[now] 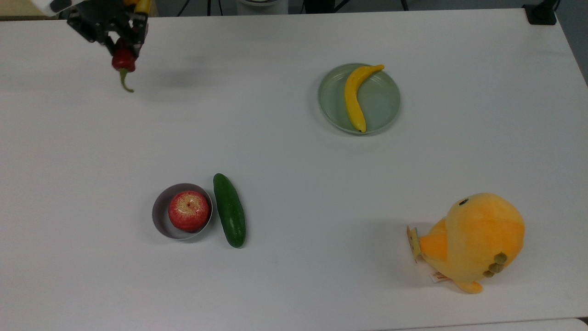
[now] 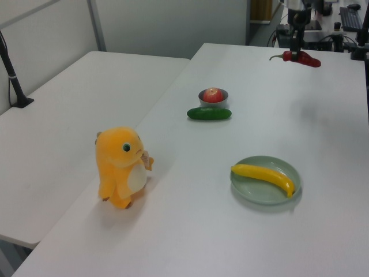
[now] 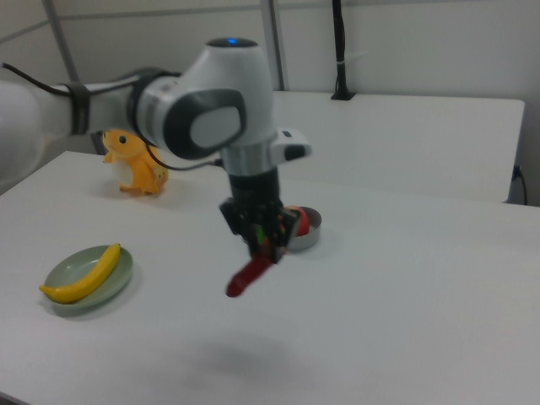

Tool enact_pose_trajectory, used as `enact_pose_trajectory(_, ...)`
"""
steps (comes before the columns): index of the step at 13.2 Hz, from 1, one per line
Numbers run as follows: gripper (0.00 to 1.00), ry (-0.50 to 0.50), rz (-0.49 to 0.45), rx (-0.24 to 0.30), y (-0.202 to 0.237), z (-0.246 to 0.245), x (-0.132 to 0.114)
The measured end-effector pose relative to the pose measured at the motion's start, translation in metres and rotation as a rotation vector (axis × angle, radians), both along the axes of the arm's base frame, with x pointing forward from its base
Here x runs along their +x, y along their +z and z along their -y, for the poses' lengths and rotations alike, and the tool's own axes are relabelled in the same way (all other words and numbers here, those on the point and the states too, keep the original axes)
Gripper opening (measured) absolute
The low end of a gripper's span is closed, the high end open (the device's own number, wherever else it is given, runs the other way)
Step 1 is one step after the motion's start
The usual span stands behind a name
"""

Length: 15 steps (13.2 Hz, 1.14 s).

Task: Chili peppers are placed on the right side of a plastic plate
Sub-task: 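Lift the chili pepper and carry it toward the green plate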

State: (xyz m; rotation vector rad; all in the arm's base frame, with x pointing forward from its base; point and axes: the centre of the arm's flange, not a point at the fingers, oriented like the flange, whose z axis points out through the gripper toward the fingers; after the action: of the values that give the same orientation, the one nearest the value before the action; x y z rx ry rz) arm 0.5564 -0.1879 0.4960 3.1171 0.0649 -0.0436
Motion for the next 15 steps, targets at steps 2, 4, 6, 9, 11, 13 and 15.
enact_pose_trajectory(2,0.43,0.042,-0.010,0.032,0.021,-0.030,-0.006)
enact_pose_trajectory(4,0.43,0.089,-0.028,0.061,0.033,-0.061,-0.010)
enact_pose_trajectory(6,0.43,0.158,-0.047,0.088,0.035,-0.105,-0.007)
enact_pose_trajectory(9,0.43,0.267,-0.088,0.113,0.029,-0.170,-0.005)
enact_pose_trajectory(11,0.43,0.337,-0.118,0.149,0.018,-0.216,-0.006)
enact_pose_trajectory(13,0.43,0.372,-0.171,0.159,-0.007,-0.250,-0.007)
enact_pose_trajectory(15,0.43,0.404,-0.239,0.169,-0.042,-0.276,-0.007)
